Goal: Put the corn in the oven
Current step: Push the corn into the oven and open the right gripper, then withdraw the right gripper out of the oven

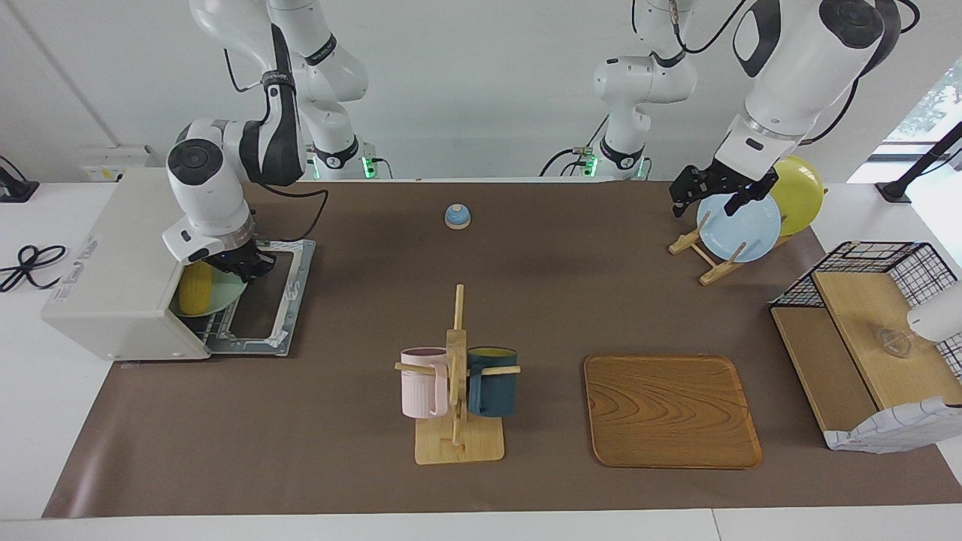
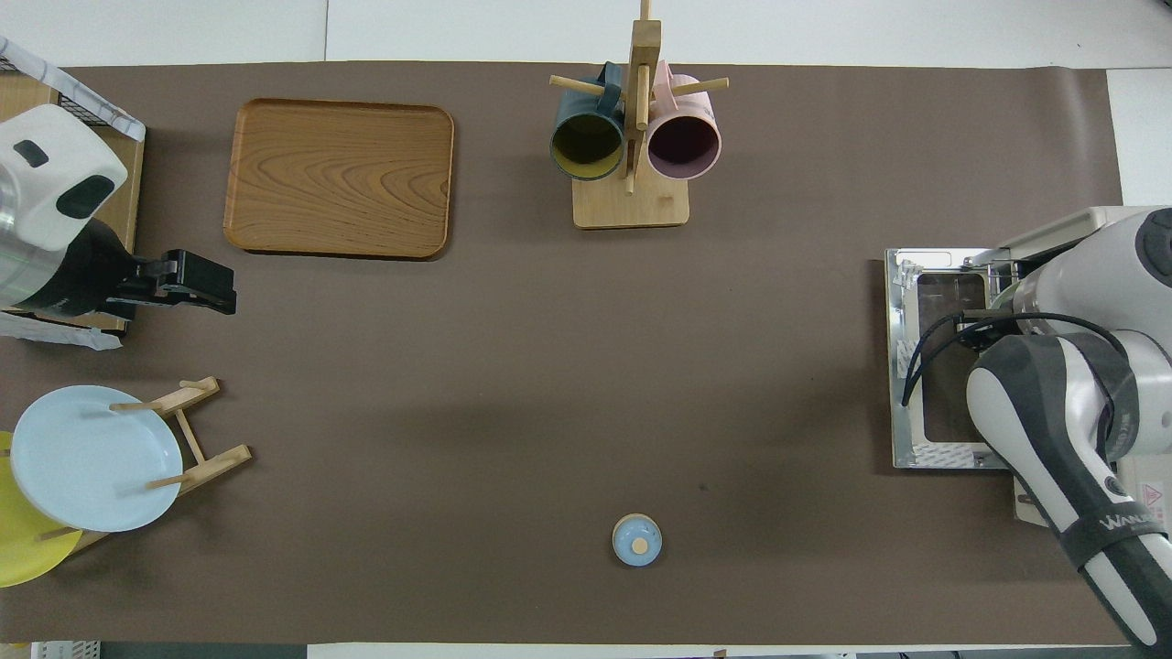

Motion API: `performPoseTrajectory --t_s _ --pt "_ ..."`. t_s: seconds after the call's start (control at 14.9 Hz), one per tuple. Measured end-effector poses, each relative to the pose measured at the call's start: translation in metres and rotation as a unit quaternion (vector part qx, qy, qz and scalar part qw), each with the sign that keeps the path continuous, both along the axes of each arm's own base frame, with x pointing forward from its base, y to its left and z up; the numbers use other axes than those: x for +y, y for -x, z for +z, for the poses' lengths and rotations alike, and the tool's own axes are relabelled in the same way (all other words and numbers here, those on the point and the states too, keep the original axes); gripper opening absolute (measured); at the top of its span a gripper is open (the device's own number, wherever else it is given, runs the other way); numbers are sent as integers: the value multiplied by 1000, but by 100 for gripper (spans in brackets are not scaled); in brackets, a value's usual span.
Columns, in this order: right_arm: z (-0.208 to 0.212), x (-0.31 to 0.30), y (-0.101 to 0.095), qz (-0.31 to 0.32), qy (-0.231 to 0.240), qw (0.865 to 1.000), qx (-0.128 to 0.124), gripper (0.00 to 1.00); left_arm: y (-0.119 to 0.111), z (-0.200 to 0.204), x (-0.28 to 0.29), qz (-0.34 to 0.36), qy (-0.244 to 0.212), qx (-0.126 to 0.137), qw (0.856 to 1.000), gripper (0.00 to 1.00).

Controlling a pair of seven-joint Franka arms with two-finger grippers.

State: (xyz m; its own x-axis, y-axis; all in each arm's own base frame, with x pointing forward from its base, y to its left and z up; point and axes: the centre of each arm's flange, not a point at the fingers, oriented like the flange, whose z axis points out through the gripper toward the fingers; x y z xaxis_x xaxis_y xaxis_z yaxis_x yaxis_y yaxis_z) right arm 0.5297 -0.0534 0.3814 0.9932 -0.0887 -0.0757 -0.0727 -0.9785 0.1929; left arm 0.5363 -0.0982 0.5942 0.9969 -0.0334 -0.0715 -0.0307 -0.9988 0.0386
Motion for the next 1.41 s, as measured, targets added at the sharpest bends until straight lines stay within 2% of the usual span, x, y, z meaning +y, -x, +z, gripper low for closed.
performPoseTrajectory --t_s 0.13,0.2,0.34,0.6,0.74,0.81,1.07,1.27,1.41 --pt "0 0 0 -2 -2 1000 0 39 0 0 0 0 0 0 1000 100" --pt "0 0 0 -2 -2 1000 0 39 0 0 0 0 0 0 1000 100" --pt "3 4 -1 -1 -4 1000 0 50 0 0 0 0 0 0 1000 100" --pt "32 29 -13 6 -17 1000 -2 54 0 0 0 0 0 0 1000 100" --pt "44 46 -18 8 -28 1000 -11 50 0 0 0 0 0 0 1000 100" --pt "45 52 -19 -1 -36 999 -13 45 0 0 0 0 0 0 1000 100" --pt "18 90 -9 -1 -48 999 -5 1 0 0 0 0 0 0 1000 100" --pt "-17 112 4 25 -50 998 5 1 0 0 0 0 0 0 1000 100" --pt "-35 111 3 52 -55 997 8 1 0 0 0 0 0 0 1000 100"
